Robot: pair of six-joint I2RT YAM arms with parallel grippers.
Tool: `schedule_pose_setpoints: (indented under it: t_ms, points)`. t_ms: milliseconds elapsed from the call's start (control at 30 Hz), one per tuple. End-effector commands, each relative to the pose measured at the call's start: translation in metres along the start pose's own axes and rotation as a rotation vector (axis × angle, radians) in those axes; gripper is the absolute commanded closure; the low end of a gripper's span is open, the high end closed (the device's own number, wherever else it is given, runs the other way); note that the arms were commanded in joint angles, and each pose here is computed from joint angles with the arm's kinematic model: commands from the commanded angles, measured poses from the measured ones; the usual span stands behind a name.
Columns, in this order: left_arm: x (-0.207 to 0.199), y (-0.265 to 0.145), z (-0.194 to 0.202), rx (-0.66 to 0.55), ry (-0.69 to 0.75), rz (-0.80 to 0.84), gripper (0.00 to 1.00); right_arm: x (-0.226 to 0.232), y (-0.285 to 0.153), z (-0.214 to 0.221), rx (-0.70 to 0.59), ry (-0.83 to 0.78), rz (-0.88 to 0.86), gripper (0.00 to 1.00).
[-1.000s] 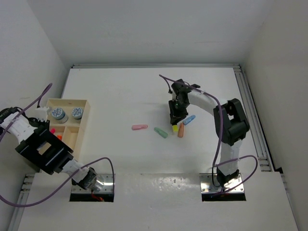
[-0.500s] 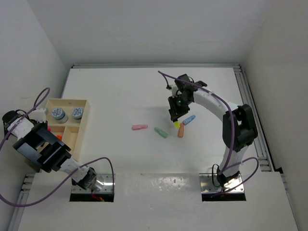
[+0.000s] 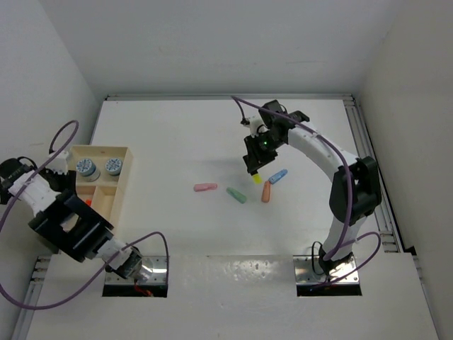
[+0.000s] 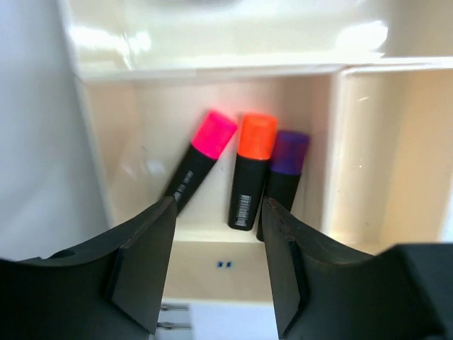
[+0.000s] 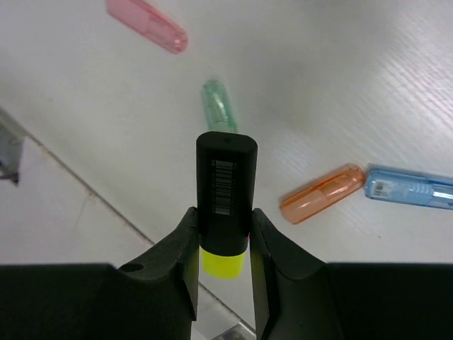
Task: Sort the stationery into containers
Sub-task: Pick up the pen from the center of the board.
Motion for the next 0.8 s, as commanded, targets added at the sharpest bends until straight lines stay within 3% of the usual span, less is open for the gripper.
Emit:
schedule_pose_setpoints:
  t_ms: [0,100,133,333,433,600,633,667,767]
  points:
    - [-0.025,-0.065,-0.041,-0.270,0.228,0.051,0.43,0.019,-0.030,-0.015,-0.077,-0.042,-0.150,1.00]
    - [-0.071,-0.109,-0.054,-0.473,0.501,0.229,0.45,0.036,-0.036,-0.015,-0.078,-0.046,-0.299,1.00]
    - [-0.085,-0.115,-0.058,-0.512,0.666,0.263,0.47,0.041,-0.036,-0.016,-0.080,-0.059,-0.331,1.00]
    - [-0.184,-0.149,-0.050,-0.708,1.061,0.443,0.49,0.068,-0.038,-0.013,-0.090,-0.073,-0.570,1.00]
    - [-0.212,-0.152,-0.053,-0.739,1.136,0.583,0.49,0.078,-0.037,-0.014,-0.085,-0.053,-0.666,1.00]
    - [-0.235,-0.149,-0.057,-0.745,1.238,0.657,0.49,0.087,-0.032,-0.015,-0.074,-0.010,-0.757,1.00]
    - [-0.237,-0.148,-0.062,-0.732,1.233,0.648,0.49,0.091,-0.029,-0.016,-0.066,-0.014,-0.768,1.00]
    - [-0.249,-0.147,-0.064,-0.688,1.130,0.712,0.50,0.093,-0.027,-0.016,-0.057,-0.008,-0.779,1.00]
    - [-0.280,-0.133,-0.097,-0.570,1.112,0.807,0.52,0.102,-0.021,-0.017,-0.040,-0.024,-0.792,1.00]
Point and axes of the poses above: each gripper's point midway between its finger pads, its own y axis out along the fingers, its own x axis along the line the jaws close on, z = x × y, the point moved 9 cm from there along -y, back along the fingers, and after that the axes turned 15 degrees about -y, right-handed, at the moved point
